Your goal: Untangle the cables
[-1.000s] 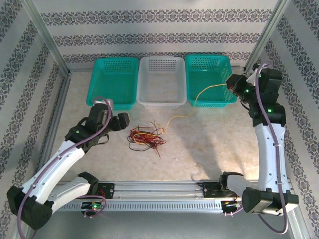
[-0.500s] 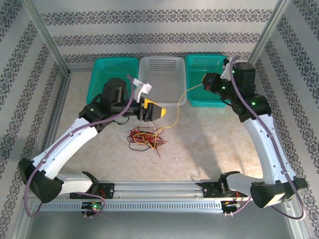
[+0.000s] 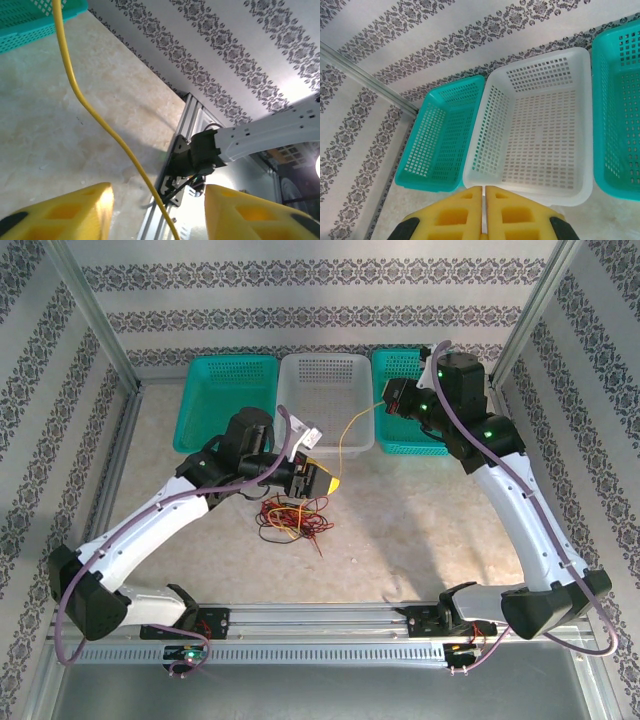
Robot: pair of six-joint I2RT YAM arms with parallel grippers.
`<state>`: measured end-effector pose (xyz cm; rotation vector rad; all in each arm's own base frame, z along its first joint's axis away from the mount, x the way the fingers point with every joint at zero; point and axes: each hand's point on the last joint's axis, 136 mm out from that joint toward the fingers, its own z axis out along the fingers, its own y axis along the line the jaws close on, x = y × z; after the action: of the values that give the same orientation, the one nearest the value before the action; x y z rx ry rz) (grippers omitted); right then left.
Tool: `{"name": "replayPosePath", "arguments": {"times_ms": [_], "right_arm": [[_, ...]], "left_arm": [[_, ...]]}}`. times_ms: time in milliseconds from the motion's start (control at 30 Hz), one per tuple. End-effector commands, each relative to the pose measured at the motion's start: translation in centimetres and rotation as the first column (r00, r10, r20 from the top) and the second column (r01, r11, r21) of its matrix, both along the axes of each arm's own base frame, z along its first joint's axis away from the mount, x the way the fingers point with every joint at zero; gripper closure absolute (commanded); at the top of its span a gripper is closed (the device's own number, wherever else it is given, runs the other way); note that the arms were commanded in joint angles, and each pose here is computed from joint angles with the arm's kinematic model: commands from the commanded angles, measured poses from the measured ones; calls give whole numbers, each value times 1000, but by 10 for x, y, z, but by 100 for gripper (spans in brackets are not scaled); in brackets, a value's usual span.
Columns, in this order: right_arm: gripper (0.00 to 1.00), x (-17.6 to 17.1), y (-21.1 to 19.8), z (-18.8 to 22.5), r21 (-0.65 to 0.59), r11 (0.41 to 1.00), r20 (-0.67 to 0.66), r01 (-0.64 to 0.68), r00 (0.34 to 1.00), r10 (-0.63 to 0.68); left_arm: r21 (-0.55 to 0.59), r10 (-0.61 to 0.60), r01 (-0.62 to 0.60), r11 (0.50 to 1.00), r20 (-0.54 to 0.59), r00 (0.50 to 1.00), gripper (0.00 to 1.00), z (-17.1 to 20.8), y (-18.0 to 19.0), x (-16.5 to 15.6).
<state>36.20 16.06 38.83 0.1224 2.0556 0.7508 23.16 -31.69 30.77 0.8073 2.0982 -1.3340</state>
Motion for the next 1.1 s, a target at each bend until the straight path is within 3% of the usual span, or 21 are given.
{"name": "replayPosePath", "arguments": {"times_ms": [0,167,533,700,1067], "right_arm": [[100,2,1,11,-14,1000,37,7,999,-7],[100,0,7,13,-14,1000,39,-6,999,6],[100,3,10,15,-20,1000,41,-13,999,14],[100,2,12,15,-20,1000,42,-16,999,17],[100,-4,18,15,-23,1000,51,-21,998,22]], "left_arm": [[20,-33,33,999,-8,999,56,-7,-6,-5],[30,-29,30,999,-20,999,61,-13,-9,-1],[40,-25,26,999,-29,999,85,-21,-11,2],[50,-18,20,999,-45,999,78,-28,-12,5],[72,56,-51,996,-58,997,77,-44,-14,21]]}}
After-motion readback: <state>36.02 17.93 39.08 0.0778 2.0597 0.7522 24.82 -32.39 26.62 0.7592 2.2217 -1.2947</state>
